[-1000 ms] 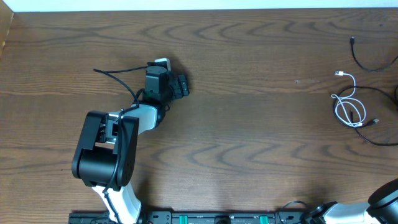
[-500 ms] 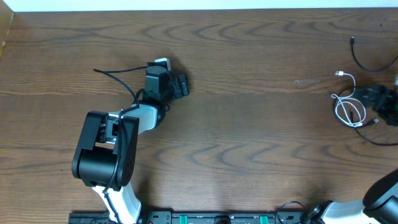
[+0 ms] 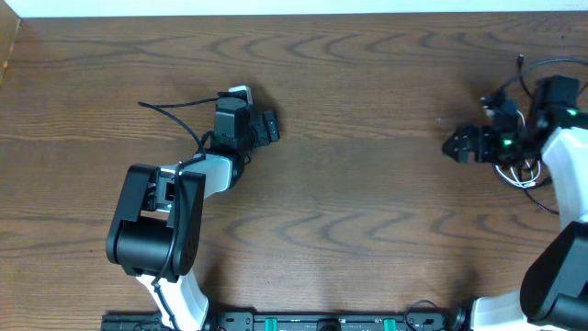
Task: Untangle cables
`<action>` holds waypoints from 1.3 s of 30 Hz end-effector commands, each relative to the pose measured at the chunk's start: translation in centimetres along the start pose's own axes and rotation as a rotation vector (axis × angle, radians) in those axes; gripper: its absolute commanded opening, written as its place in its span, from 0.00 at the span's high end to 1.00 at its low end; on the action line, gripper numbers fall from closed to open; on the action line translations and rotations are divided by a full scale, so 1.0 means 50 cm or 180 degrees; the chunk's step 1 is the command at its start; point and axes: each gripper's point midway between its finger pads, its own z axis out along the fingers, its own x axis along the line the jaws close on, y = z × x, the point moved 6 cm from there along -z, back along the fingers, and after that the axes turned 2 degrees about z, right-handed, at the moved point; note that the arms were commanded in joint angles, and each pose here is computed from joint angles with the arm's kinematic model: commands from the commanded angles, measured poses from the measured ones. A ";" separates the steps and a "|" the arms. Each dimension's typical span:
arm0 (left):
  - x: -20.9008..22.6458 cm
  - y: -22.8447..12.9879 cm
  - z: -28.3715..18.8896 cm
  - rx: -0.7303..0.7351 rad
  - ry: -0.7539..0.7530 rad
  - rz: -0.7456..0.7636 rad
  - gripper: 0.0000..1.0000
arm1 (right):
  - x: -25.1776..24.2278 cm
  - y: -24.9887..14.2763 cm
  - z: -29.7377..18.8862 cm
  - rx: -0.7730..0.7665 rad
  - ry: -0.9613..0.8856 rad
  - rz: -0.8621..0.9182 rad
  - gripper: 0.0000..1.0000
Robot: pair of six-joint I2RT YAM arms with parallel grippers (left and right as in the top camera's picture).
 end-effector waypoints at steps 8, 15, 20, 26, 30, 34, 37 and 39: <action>0.003 -0.011 0.001 0.0086 -0.0013 -0.0009 0.11 | 0.097 -0.002 0.026 0.0161 -0.0318 -0.0521 0.01; 0.003 -0.011 0.001 0.0086 -0.0013 -0.0009 0.10 | 0.114 -0.004 0.031 0.0182 -0.0275 -0.0596 0.01; 0.003 -0.011 0.001 0.0087 -0.0013 -0.0009 0.10 | 0.114 -0.004 0.031 0.0182 -0.0275 -0.0596 0.01; 0.003 -0.011 0.001 0.0087 -0.0013 -0.0009 0.10 | 0.114 -0.004 0.031 0.0182 -0.0275 -0.0596 0.01; 0.003 -0.011 0.001 0.0086 -0.0013 -0.0009 0.11 | 0.114 -0.004 0.031 0.0182 -0.0275 -0.0596 0.01; 0.003 -0.011 0.001 0.0086 -0.0013 -0.0010 0.11 | 0.114 -0.004 0.031 0.0182 -0.0275 -0.0596 0.01; 0.003 -0.011 0.001 0.0086 -0.0013 -0.0009 0.11 | 0.114 -0.004 0.031 0.0182 -0.0275 -0.0596 0.01; 0.003 -0.011 0.001 0.0087 -0.0013 -0.0009 0.10 | 0.114 -0.004 0.031 0.0182 -0.0275 -0.0596 0.01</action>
